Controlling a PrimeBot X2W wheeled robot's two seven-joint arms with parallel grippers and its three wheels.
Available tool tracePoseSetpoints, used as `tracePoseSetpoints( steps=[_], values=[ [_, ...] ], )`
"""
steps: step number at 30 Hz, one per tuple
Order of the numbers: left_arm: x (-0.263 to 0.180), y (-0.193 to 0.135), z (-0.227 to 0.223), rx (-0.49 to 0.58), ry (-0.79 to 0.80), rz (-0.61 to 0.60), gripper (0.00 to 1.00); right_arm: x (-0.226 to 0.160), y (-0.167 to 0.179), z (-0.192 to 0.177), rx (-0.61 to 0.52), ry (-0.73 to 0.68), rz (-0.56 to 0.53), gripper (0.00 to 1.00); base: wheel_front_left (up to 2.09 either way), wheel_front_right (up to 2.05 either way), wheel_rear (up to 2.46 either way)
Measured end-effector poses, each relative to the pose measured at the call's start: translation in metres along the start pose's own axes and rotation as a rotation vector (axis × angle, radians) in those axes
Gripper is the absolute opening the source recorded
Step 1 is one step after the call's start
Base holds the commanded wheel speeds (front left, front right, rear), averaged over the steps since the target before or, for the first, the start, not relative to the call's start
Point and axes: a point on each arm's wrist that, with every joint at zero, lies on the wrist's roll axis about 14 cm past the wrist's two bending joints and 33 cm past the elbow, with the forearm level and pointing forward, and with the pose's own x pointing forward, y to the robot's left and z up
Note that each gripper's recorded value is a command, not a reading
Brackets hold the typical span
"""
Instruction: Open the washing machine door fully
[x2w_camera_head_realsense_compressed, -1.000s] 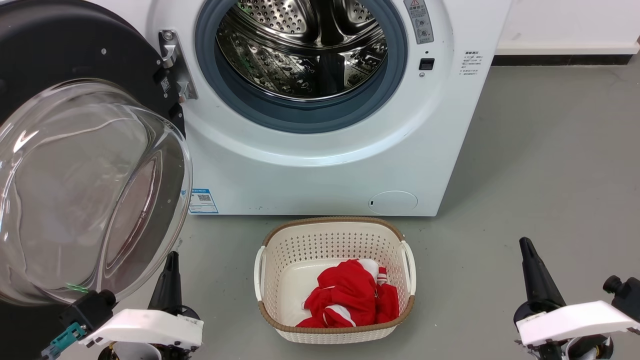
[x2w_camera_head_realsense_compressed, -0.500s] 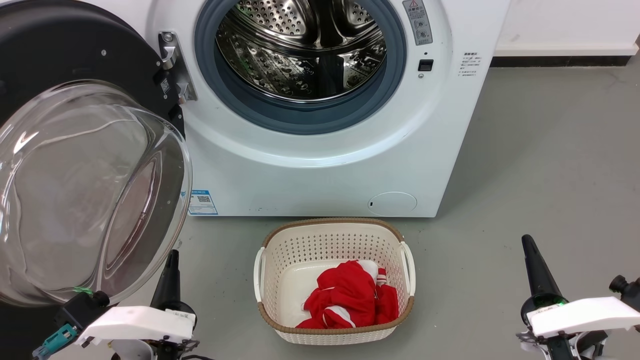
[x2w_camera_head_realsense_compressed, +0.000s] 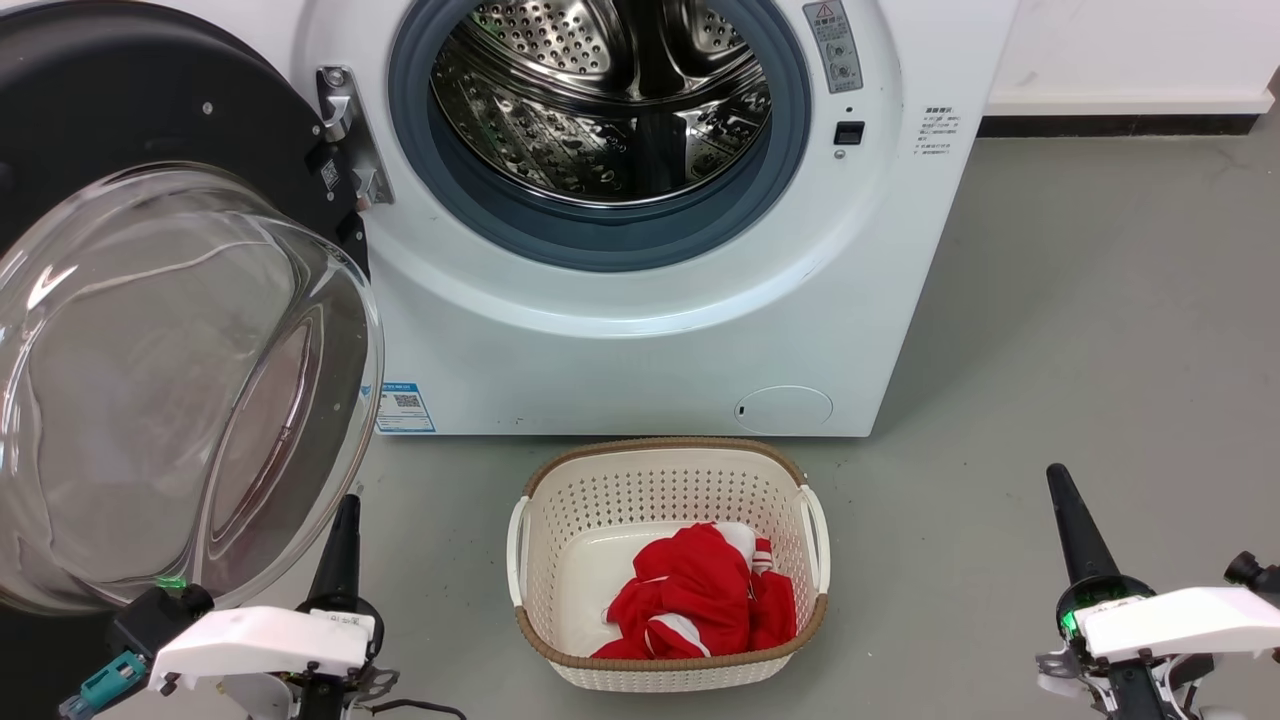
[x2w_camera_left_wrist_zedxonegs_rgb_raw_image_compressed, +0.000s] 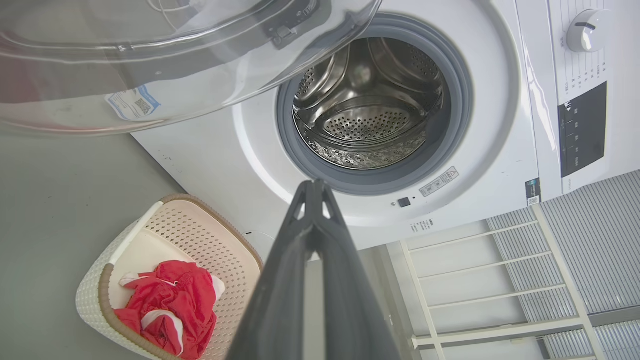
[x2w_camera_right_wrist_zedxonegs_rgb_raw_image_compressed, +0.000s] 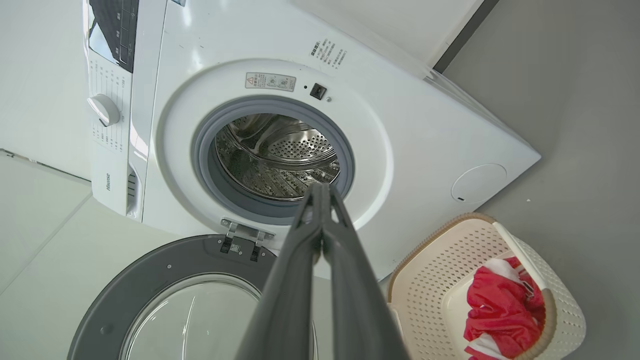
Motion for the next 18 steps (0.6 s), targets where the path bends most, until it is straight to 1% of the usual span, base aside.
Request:
tracePoseSetpoints(
  steps=[18],
  values=[
    [0.0023,-0.0038,0.0006,-0.186,0.012,-0.018,0.00,0.0021,-0.0020,0.0034,0.181,-0.002,-0.007,0.00,0.00,0.00,0.00]
  ],
)
